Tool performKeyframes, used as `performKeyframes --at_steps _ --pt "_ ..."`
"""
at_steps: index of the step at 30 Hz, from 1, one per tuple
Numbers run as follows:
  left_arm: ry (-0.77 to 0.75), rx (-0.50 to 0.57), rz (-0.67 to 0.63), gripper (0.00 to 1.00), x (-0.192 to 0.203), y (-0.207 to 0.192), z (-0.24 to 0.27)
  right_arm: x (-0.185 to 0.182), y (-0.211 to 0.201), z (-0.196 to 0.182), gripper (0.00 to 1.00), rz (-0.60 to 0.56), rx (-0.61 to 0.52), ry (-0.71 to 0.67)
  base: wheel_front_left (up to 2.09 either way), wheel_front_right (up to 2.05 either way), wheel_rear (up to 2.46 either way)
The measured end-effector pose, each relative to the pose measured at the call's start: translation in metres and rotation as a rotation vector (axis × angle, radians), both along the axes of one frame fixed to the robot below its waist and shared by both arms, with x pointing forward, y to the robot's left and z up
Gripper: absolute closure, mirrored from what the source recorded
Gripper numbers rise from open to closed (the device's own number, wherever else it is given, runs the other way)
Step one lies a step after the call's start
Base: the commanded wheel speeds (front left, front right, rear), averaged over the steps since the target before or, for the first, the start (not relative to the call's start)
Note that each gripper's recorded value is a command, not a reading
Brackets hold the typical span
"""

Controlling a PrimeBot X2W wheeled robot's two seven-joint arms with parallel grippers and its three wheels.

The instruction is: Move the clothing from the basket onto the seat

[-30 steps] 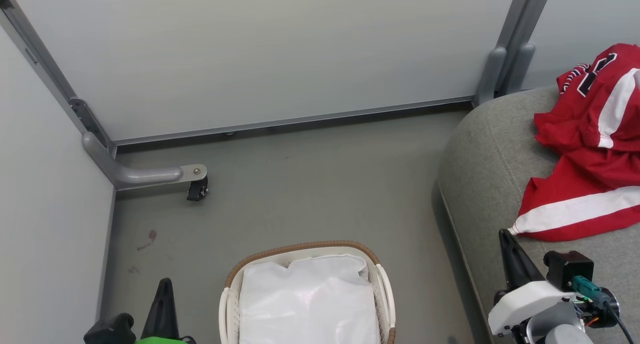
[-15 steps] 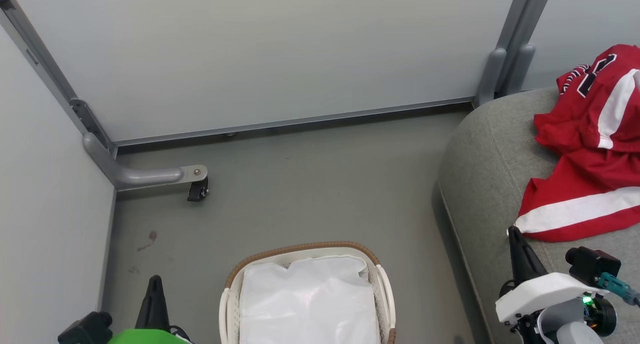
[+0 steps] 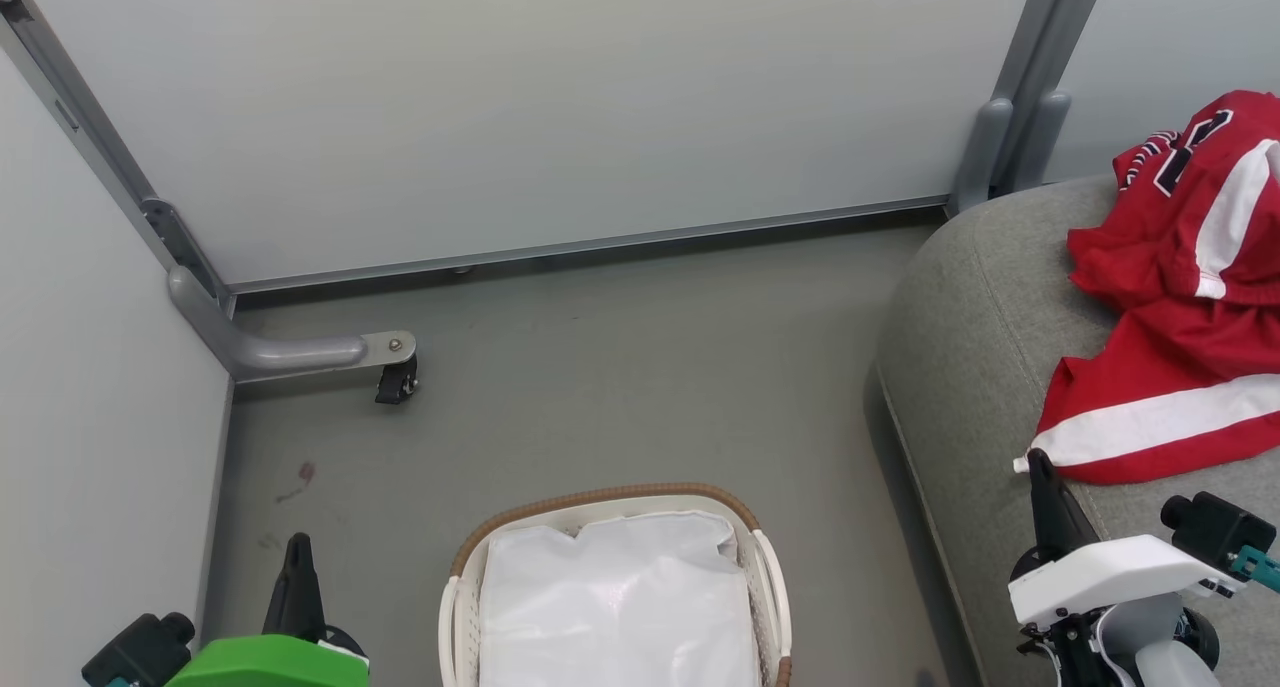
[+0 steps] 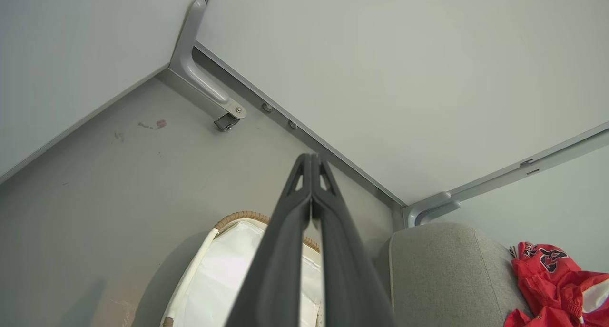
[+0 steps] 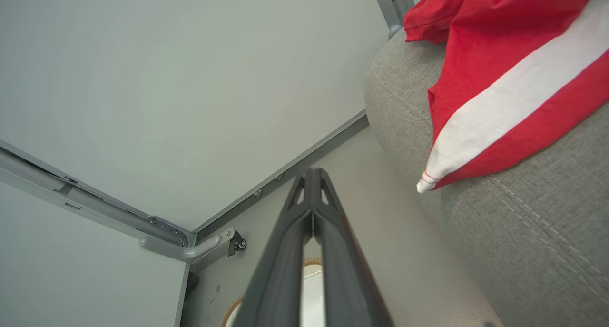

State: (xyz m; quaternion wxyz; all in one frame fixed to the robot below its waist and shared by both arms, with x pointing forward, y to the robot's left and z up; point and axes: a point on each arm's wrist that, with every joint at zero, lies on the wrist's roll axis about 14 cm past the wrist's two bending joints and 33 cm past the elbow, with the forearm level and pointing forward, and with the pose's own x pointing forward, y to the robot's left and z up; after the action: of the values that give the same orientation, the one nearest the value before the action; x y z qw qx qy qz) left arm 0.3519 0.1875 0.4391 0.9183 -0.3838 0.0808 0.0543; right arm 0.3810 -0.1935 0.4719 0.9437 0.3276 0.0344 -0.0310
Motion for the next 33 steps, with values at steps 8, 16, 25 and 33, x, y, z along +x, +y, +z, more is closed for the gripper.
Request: performKeyframes --at_steps 8,16,25,33 --pt "-0.015 -0.097 0.02 1.0 0.005 0.002 0.006 0.0 -0.002 0.001 1.0 -0.015 0.108 0.002 0.0 0.0 0.0" --pt "-0.027 -0.18 0.029 1.0 0.01 0.003 0.012 0.001 -0.004 0.003 1.0 -0.026 0.209 0.0 0.0 0.0 0.0" --pt "-0.041 -0.286 0.047 1.0 0.014 0.005 0.017 0.002 -0.005 0.006 1.0 -0.035 0.329 -0.006 0.0 0.0 0.0" --pt "-0.054 -0.358 0.053 1.0 0.017 0.006 0.022 0.002 -0.005 0.008 1.0 -0.037 0.415 -0.01 0.0 0.0 0.0"
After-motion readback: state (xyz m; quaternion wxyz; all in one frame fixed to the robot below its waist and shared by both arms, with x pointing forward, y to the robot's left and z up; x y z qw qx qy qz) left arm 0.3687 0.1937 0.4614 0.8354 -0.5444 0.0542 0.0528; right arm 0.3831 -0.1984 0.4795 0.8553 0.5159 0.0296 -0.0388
